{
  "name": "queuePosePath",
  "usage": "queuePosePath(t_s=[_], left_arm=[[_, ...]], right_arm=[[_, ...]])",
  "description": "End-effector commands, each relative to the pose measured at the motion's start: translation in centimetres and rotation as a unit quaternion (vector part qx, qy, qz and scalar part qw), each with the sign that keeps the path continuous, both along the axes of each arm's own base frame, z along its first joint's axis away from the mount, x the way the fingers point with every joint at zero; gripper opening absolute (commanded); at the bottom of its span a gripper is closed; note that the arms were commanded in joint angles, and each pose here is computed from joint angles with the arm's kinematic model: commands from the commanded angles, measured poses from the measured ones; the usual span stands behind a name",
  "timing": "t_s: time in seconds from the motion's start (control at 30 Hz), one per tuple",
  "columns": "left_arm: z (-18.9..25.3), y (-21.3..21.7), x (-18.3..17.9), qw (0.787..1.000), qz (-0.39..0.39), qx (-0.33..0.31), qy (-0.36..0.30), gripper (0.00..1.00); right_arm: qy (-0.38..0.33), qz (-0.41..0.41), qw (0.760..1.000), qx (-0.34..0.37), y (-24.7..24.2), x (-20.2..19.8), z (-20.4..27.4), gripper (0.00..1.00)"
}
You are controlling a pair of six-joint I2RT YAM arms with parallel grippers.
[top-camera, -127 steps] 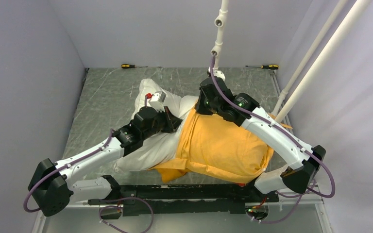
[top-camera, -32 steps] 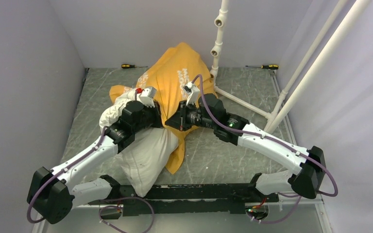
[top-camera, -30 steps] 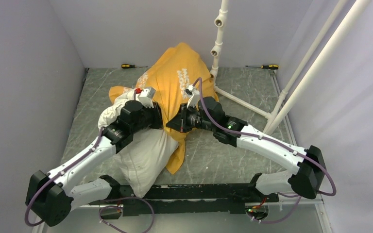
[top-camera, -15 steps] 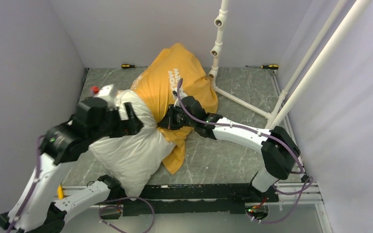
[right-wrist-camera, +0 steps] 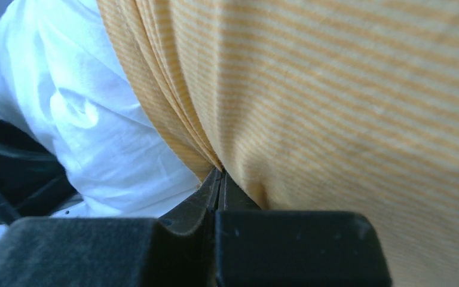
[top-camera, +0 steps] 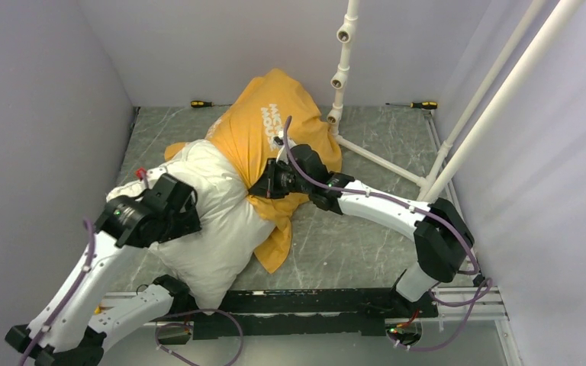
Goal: Put the pillow into the pillowcase
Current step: Stuff the pillow into the pillowcase.
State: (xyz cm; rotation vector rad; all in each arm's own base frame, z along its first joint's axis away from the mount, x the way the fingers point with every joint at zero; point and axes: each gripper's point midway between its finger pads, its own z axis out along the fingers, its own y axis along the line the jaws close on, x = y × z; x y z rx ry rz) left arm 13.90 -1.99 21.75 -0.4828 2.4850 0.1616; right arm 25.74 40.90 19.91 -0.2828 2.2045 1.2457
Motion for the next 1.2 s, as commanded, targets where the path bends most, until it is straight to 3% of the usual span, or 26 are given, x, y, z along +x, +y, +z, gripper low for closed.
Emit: queuePosePath(t_s=[0.0, 0.07, 0.1, 0.13, 0.17, 0.2, 0.23, 0.4, 0.53, 0.67, 1.0, 1.17], left_arm=[[-2.3, -5.9, 3.4, 0.992, -0.080, -0.096, -0.003, 0.99], [-3.0, -9.8, 5.6, 0.975, -0.151, -0.158, -0.034, 0.91], [-2.9, -11.7, 6.6, 0.962, -0.184, -0.192, -0.059, 0.80], [-2.3, -13.6, 7.7, 0.945, -0.215, -0.226, -0.095, 0.66], [-1.0, -15.5, 8.6, 0.923, -0.243, -0.264, -0.136, 0.45], [0.4, -16.9, 9.3, 0.902, -0.260, -0.297, -0.175, 0.14], [2.1, -17.9, 10.0, 0.880, -0.271, -0.325, -0.217, 0.01], [10.9, -19.3, 11.7, 0.796, -0.297, -0.370, -0.374, 0.00], [14.9, -19.7, 12.0, 0.759, -0.325, -0.361, -0.434, 0.00], [16.2, -20.3, 12.2, 0.722, -0.329, -0.370, -0.483, 0.00], [13.8, -23.1, 12.1, 0.699, -0.350, -0.314, -0.539, 0.00], [13.8, -24.4, 11.2, 0.664, -0.383, -0.315, -0.560, 0.00]], right_arm=[[0.017, 0.035, 0.999, -0.010, -1.0, -2.0, 1.0, 0.00], [0.001, 0.061, 0.998, 0.021, -0.7, -2.7, 3.9, 0.00], [-0.004, 0.081, 0.996, 0.040, -0.4, -3.4, 5.3, 0.00], [-0.008, 0.101, 0.993, 0.058, -0.1, -4.0, 6.7, 0.00], [-0.012, 0.124, 0.989, 0.080, 0.2, -4.7, 8.3, 0.00], [-0.014, 0.148, 0.983, 0.104, 0.6, -5.5, 9.9, 0.00], [-0.016, 0.174, 0.976, 0.129, 1.1, -6.4, 11.6, 0.00], [-0.023, 0.266, 0.943, 0.198, 2.7, -11.7, 18.1, 0.00], [-0.027, 0.323, 0.919, 0.227, 3.7, -15.8, 21.0, 0.00], [-0.026, 0.353, 0.901, 0.250, 4.6, -18.1, 22.6, 0.00], [-0.032, 0.401, 0.863, 0.305, 6.2, -21.2, 26.1, 0.00], [-0.033, 0.400, 0.859, 0.317, 6.6, -20.9, 26.4, 0.00]])
